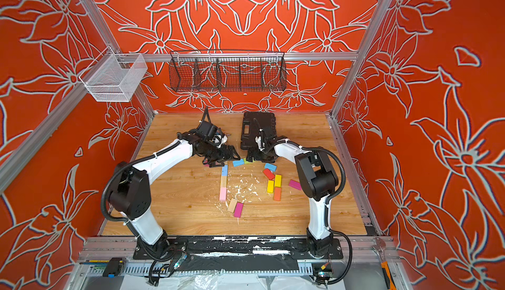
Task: Assemble the number 7 with building blocks
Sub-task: Adjust the building block at the center of the board.
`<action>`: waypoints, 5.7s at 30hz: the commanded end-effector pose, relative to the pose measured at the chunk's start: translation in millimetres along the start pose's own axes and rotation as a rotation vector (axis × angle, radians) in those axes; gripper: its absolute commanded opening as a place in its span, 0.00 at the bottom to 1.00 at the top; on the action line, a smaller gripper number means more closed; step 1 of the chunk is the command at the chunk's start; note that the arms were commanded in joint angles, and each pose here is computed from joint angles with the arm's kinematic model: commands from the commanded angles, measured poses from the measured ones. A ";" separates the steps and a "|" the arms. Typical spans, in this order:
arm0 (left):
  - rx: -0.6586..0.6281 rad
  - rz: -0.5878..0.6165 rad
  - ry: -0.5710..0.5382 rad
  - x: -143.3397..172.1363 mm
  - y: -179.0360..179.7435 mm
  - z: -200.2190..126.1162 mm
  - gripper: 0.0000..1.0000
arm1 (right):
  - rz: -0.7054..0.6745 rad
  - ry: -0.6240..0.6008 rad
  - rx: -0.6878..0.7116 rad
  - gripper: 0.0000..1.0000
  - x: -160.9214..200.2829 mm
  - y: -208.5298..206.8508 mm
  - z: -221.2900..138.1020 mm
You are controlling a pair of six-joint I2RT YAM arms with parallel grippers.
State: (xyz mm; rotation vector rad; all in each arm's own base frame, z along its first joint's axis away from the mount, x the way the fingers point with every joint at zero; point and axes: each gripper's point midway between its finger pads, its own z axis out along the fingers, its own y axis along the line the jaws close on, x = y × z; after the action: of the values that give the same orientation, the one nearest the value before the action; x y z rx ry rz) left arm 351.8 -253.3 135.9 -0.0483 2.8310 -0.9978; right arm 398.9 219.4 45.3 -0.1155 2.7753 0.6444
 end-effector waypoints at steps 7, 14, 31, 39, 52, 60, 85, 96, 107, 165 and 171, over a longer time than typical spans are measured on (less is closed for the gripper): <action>-0.085 -0.031 0.028 -14.0 1.7 31.1 0.97 | 0.086 -0.150 -0.010 0.97 1.8 -21.0 -57.9; -0.155 -0.044 0.034 -17.7 13.7 44.3 0.97 | 0.083 -0.152 -0.089 0.96 4.6 -10.5 -69.0; -0.214 -0.030 0.063 -23.0 24.6 66.9 0.97 | 0.170 -0.145 -0.128 0.91 7.2 -18.1 -66.2; -0.224 -0.022 0.078 -27.1 26.2 77.0 0.97 | 0.175 -0.149 -0.128 0.91 8.1 -20.7 -69.9; -0.240 -0.024 0.099 -28.5 35.7 91.9 0.97 | 0.184 -0.148 -0.129 0.91 15.6 -26.8 -72.3; -0.239 -0.016 0.105 -30.8 36.6 96.6 0.97 | 0.187 -0.127 -0.216 0.87 14.1 -15.3 -63.3; -0.248 0.002 0.110 -41.2 41.7 101.7 1.00 | 0.282 -0.123 -0.231 0.59 -12.6 -27.0 -4.5; -0.247 -0.001 0.105 -48.6 46.9 101.0 1.00 | 0.253 -0.111 -0.214 0.60 -19.0 -17.6 13.9; -0.208 0.003 0.108 -54.1 41.0 106.8 1.00 | 0.301 -0.076 -0.281 0.59 -11.5 -6.5 24.6; -0.161 0.035 0.073 -62.9 27.1 90.7 1.00 | 0.264 -0.081 -0.173 0.65 14.8 -9.3 -1.5; -0.157 0.081 0.008 -72.9 6.7 59.1 1.00 | 0.227 -0.110 -0.187 0.65 5.3 -0.3 -16.4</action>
State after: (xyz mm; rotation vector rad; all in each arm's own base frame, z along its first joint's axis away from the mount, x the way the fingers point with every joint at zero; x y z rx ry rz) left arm 426.9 -285.1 54.5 0.0163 2.9669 -0.7761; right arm 389.2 216.0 44.8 0.2096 2.6410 0.9800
